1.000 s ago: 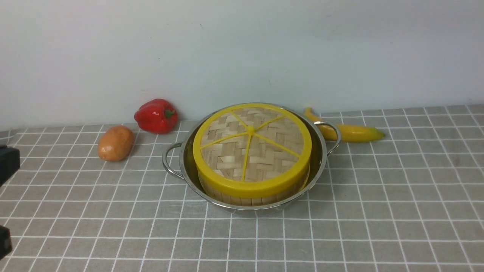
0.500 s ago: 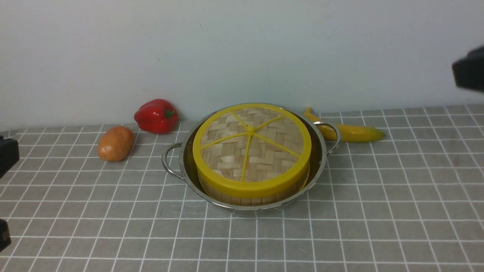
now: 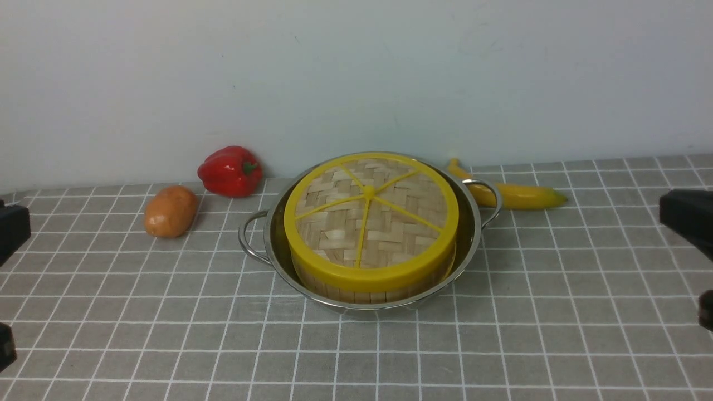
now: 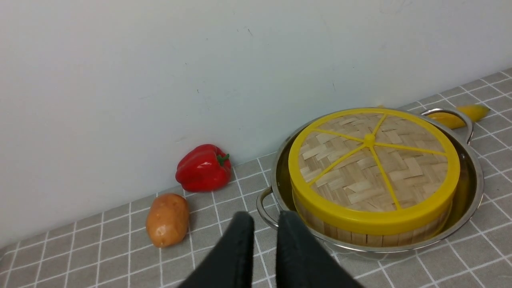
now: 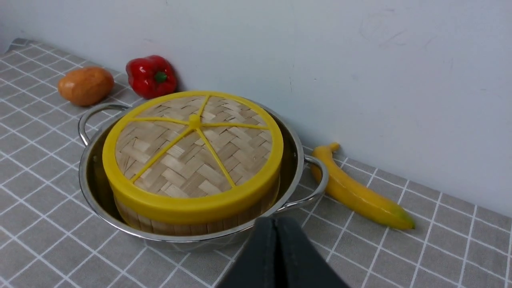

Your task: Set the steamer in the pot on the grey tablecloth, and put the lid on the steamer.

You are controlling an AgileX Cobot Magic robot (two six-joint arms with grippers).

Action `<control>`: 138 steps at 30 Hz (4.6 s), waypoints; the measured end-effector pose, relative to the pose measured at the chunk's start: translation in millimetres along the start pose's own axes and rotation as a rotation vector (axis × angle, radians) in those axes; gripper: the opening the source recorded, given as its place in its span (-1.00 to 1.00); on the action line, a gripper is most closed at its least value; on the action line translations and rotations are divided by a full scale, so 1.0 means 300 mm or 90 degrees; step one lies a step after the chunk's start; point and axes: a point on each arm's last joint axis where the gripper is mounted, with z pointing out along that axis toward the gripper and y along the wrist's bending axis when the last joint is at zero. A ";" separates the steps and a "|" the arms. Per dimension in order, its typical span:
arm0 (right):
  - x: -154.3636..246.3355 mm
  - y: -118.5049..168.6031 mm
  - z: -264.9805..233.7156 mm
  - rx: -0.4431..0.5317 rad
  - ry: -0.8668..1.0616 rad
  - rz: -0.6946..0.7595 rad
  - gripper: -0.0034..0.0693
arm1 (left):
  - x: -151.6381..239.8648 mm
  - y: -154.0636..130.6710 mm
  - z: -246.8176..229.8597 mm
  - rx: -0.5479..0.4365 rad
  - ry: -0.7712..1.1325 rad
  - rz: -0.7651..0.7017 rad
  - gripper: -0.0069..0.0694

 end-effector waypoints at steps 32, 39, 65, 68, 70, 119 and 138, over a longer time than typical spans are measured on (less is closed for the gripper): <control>0.489 -0.089 -0.186 0.273 -0.250 0.071 -0.65 | 0.000 -0.001 0.000 0.002 0.000 -0.002 -0.43; 0.514 -0.080 -0.182 0.260 -0.207 0.077 -0.55 | 0.000 -0.001 0.000 0.001 0.000 -0.002 -0.40; 0.519 -0.079 -0.182 0.258 -0.201 0.078 -0.25 | 0.097 0.039 -0.047 -0.136 0.003 -0.018 -0.27; 0.519 -0.079 -0.182 0.258 -0.201 0.078 -0.25 | 0.237 0.027 -0.031 -0.183 0.006 -0.049 -0.26; 0.519 -0.079 -0.182 0.258 -0.201 0.078 -0.25 | 0.330 0.012 -0.012 -0.197 0.002 -0.062 -0.24; 0.521 -0.078 -0.181 0.256 -0.198 0.082 -0.25 | 0.660 -0.048 0.072 -0.205 -0.006 -0.073 -0.18; 0.521 -0.078 -0.181 0.256 -0.198 0.082 -0.25 | 0.660 -0.048 0.072 -0.205 -0.006 -0.073 -0.18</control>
